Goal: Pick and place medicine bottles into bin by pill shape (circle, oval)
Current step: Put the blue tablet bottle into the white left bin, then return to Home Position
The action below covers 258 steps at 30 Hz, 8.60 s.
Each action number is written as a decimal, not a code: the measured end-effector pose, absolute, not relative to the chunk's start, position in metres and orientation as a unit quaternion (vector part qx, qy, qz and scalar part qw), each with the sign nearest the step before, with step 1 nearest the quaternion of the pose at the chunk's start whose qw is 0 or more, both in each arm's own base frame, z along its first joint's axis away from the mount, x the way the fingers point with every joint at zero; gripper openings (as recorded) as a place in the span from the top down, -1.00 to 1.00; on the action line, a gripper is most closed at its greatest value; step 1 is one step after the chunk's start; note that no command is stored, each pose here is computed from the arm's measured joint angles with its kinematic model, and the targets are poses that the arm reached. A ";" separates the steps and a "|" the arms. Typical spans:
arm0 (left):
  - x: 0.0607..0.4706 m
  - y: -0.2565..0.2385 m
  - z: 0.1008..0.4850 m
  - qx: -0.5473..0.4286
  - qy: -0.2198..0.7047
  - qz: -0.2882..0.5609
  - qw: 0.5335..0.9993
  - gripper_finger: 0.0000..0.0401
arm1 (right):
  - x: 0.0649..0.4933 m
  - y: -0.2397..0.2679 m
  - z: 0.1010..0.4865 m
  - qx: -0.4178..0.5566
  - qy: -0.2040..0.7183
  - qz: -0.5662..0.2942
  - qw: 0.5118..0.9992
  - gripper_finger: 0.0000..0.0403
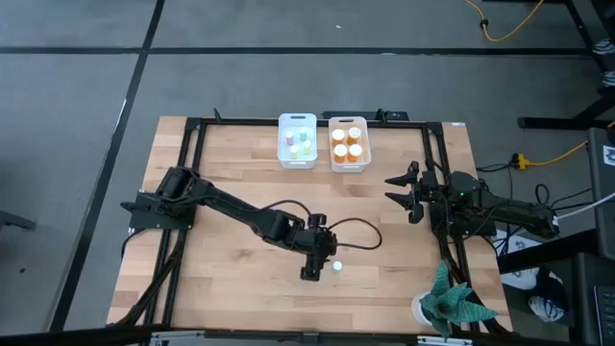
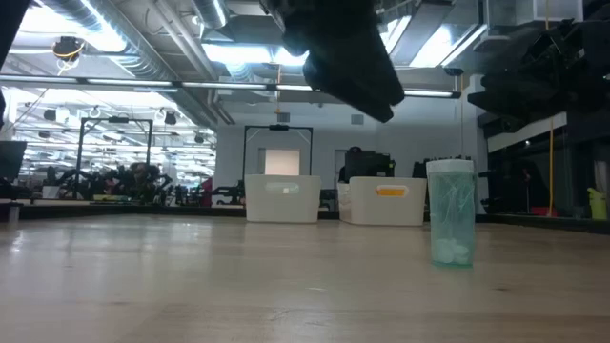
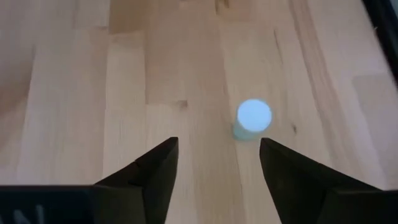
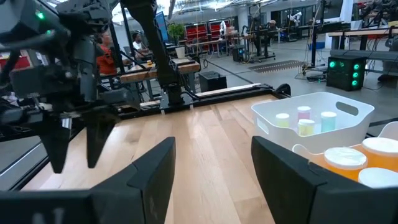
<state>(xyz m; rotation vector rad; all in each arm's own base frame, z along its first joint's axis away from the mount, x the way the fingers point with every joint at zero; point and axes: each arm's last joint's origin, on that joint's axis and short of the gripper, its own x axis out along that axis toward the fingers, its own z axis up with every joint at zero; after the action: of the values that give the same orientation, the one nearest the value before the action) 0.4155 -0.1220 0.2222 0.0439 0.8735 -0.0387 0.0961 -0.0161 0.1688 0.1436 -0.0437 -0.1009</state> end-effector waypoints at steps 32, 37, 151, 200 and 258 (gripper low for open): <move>0.441 -0.145 0.151 -0.017 0.375 -0.064 0.925 -0.11 | 0.096 -0.016 0.169 0.072 -0.022 -0.054 0.996 -0.05; 0.441 -0.145 0.152 -0.017 0.372 -0.065 0.926 -0.11 | 0.096 -0.016 0.169 0.072 -0.022 -0.054 0.996 -0.05; 0.312 0.242 0.201 -0.114 0.361 0.402 0.834 0.53 | 0.096 -0.016 0.169 0.072 -0.022 -0.055 0.996 -0.05; 0.276 0.189 0.303 -0.102 0.283 0.377 0.876 0.09 | 0.096 -0.016 0.169 0.072 -0.021 -0.055 0.996 -0.05; 0.115 0.038 0.175 -0.070 0.045 0.167 0.983 0.09 | 0.096 -0.016 0.169 0.072 -0.022 -0.055 0.996 -0.05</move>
<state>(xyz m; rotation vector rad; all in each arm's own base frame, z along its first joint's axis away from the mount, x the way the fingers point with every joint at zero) 0.1146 0.0383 0.1754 -0.1399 0.0906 0.3354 0.0960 -0.0163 0.1687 0.1436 -0.0436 -0.1093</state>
